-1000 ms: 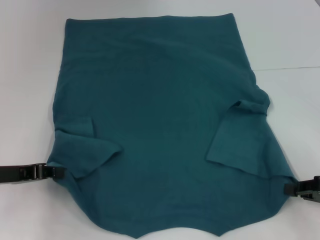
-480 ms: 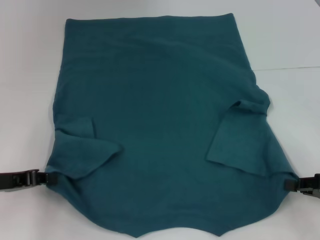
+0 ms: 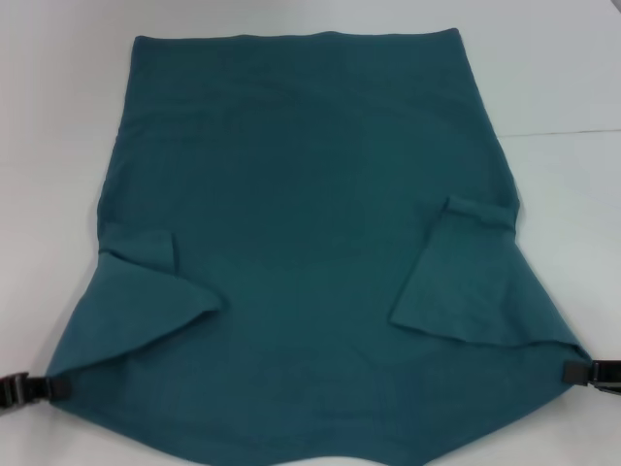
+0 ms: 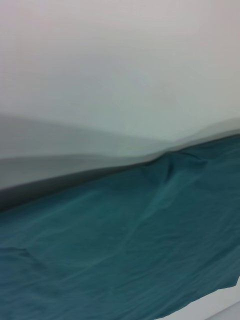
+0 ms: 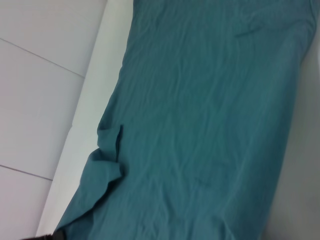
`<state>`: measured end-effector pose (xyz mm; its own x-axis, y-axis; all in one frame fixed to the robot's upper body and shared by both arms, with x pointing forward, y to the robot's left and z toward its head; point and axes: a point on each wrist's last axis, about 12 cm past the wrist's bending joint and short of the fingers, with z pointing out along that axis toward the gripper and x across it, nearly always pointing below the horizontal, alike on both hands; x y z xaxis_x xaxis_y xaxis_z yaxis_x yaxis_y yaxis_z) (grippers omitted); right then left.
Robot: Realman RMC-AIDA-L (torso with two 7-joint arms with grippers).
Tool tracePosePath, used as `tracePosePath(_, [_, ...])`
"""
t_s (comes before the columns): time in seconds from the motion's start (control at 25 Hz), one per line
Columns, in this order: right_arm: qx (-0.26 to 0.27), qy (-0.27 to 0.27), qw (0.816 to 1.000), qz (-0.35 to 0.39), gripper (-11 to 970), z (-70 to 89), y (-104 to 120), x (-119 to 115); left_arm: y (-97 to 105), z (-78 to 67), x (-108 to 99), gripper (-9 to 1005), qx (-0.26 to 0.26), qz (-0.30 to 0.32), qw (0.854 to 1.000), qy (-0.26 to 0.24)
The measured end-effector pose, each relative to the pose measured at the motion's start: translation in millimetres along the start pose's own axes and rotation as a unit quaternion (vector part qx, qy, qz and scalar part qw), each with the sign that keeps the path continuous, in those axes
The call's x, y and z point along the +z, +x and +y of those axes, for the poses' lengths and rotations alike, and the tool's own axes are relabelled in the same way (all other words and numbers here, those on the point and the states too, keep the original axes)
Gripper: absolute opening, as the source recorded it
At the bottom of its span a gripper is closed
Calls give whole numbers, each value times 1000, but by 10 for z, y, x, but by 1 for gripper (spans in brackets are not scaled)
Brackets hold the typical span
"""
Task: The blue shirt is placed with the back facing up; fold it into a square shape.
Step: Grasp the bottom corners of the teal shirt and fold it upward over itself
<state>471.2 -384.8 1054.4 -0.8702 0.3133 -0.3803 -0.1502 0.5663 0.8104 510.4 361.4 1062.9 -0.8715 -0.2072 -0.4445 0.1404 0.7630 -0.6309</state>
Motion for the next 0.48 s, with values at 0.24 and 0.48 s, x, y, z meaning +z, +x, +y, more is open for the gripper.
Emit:
tracePosePath(0.24, [0,8,1000,-8,34,-45,45,-138,233,12,-78,15,-4,13,999,33])
tracePosePath(0.48, [-12,6,1000,-1,34,-57,107,-217,430,-18,-115,15,-9,24,997,68])
